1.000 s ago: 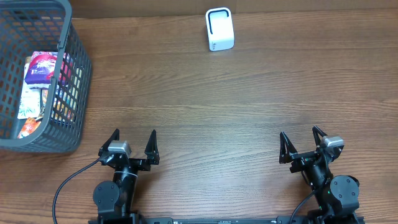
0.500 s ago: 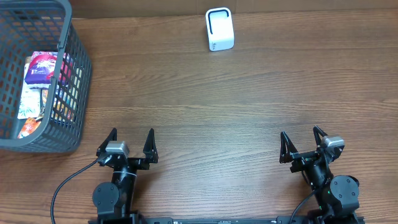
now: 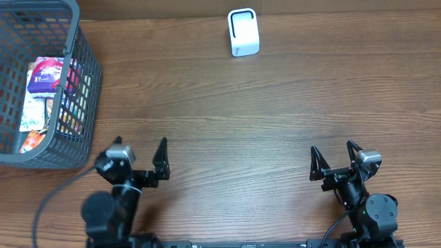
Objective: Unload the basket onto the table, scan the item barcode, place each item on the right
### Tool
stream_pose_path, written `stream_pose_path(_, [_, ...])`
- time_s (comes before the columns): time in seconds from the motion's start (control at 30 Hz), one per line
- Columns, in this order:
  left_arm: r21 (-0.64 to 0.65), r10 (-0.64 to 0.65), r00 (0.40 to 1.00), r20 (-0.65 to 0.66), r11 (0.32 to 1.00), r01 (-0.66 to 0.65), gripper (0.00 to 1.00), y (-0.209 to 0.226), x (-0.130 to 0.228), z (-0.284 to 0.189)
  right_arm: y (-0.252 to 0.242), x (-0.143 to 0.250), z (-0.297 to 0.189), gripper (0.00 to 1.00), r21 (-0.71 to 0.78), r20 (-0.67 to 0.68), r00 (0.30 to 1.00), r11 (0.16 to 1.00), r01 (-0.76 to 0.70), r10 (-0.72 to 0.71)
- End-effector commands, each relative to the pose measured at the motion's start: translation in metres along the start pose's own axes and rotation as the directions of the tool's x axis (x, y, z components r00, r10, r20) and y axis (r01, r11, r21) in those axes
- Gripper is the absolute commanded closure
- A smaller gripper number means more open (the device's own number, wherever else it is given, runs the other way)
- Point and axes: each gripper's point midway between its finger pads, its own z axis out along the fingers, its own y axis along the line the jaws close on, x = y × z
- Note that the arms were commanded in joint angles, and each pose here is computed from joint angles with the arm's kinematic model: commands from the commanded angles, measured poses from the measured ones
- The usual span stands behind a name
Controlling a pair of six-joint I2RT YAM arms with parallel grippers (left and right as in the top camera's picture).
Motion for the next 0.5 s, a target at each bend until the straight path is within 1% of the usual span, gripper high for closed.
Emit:
stream_pose_path(0.0, [-0.055,0.016,0.997,-0.079,0.998,-0.021,0.0,0.006,-0.033,0.006,0.0,-0.001,-0.002,0.0,0.005,-0.005,0.999,0.999,-0.043,0.043])
stream_pose_path(0.1, [-0.095,-0.005,0.983,-0.182,0.995,-0.013,0.0,0.01,-0.057,0.012,0.0,-0.001,-0.004,0.0,0.01,-0.02,0.999,0.999,-0.044,0.044])
stream_pose_path(0.17, [-0.081,0.007,0.969,-0.246,0.996,-0.028,0.0,0.006,-0.071,0.016,-0.001,-0.003,-0.007,0.0,0.022,-0.031,0.997,0.998,-0.065,0.066])
stream_pose_path(0.2, [-0.068,0.011,0.956,-0.292,0.997,-0.032,0.0,0.004,-0.076,0.017,-0.001,-0.006,-0.009,0.0,0.029,-0.033,0.996,0.997,-0.078,0.079])
stream_pose_path(0.23, [-0.063,-0.007,0.928,-0.373,0.998,-0.017,0.0,0.002,-0.074,0.017,-0.003,-0.012,-0.014,0.0,0.053,-0.035,0.994,0.994,-0.099,0.101])
stream_pose_path(0.27, [-0.062,0.0,0.914,-0.406,0.998,-0.027,0.0,0.002,-0.072,0.019,-0.003,-0.017,-0.016,0.0,0.065,-0.036,0.993,0.992,-0.105,0.108])
stream_pose_path(0.47, [-0.061,0.0,0.896,-0.444,0.998,-0.03,0.0,0.006,-0.078,0.04,0.004,-0.056,-0.02,0.0,0.1,-0.075,0.989,0.988,-0.12,0.128])
